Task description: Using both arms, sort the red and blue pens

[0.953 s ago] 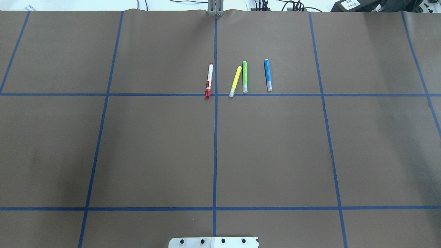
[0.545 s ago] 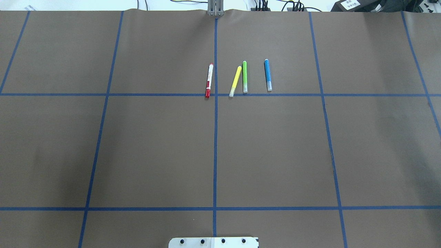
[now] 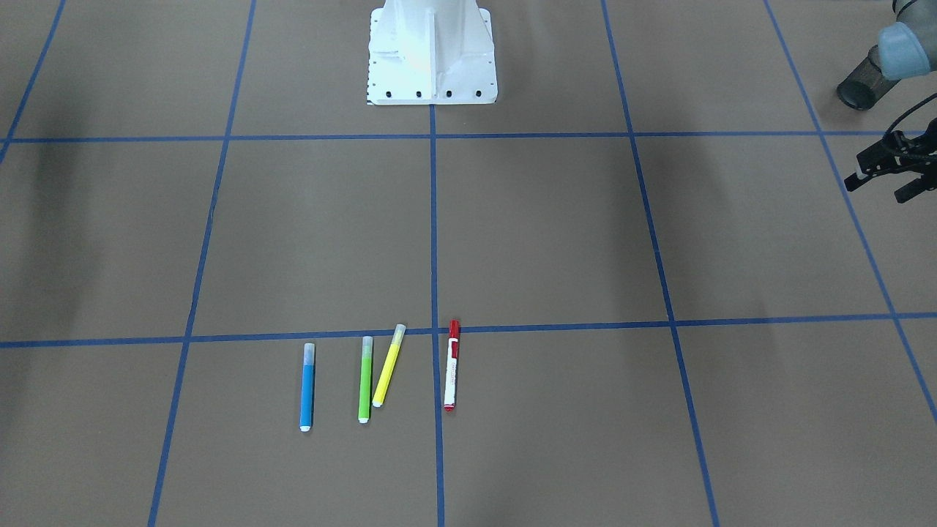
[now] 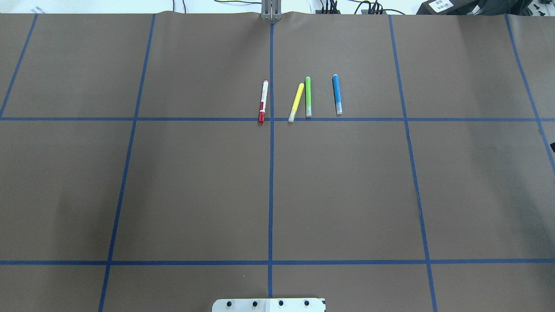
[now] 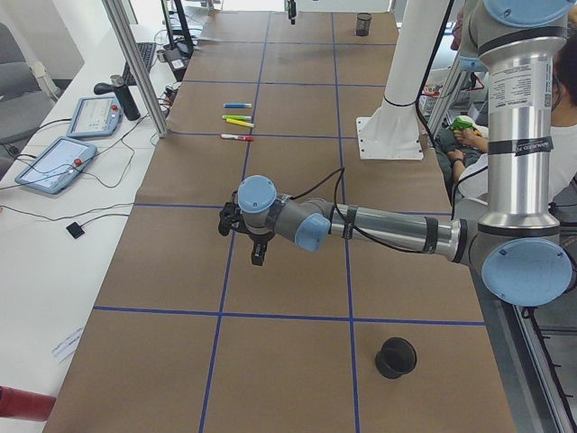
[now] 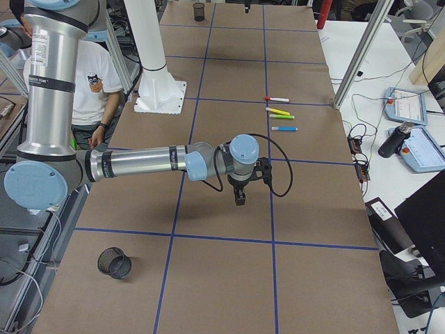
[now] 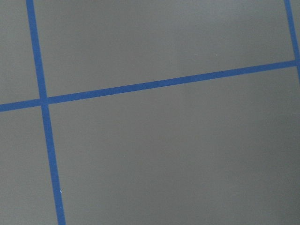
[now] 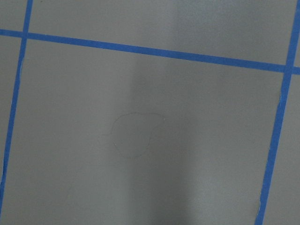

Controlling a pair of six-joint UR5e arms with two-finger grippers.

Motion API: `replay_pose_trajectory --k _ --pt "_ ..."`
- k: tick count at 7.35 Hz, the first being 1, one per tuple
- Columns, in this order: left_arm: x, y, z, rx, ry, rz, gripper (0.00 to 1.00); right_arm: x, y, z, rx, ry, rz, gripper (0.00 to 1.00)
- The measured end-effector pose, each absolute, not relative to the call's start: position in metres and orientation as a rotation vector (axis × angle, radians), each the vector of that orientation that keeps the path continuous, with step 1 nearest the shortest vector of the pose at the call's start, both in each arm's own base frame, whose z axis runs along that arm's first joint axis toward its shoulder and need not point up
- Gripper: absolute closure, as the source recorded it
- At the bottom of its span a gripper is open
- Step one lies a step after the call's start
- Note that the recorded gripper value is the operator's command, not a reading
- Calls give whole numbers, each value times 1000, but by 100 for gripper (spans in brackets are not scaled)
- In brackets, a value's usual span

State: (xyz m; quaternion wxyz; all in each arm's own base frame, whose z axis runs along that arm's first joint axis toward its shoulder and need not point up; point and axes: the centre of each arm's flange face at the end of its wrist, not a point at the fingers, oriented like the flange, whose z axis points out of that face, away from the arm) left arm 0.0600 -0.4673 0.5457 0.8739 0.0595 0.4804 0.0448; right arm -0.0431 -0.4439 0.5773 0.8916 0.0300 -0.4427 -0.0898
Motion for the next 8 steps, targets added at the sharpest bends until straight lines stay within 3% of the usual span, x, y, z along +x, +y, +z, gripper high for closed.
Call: replay_pose_trajectory --k 3,8 --pt "131 -514 455 196 1003 148 1 -50 -444 576 51 -925 -190 0" --pt "396 -569 271 109 898 186 1 -51 -448 569 65 -923 -197 0"
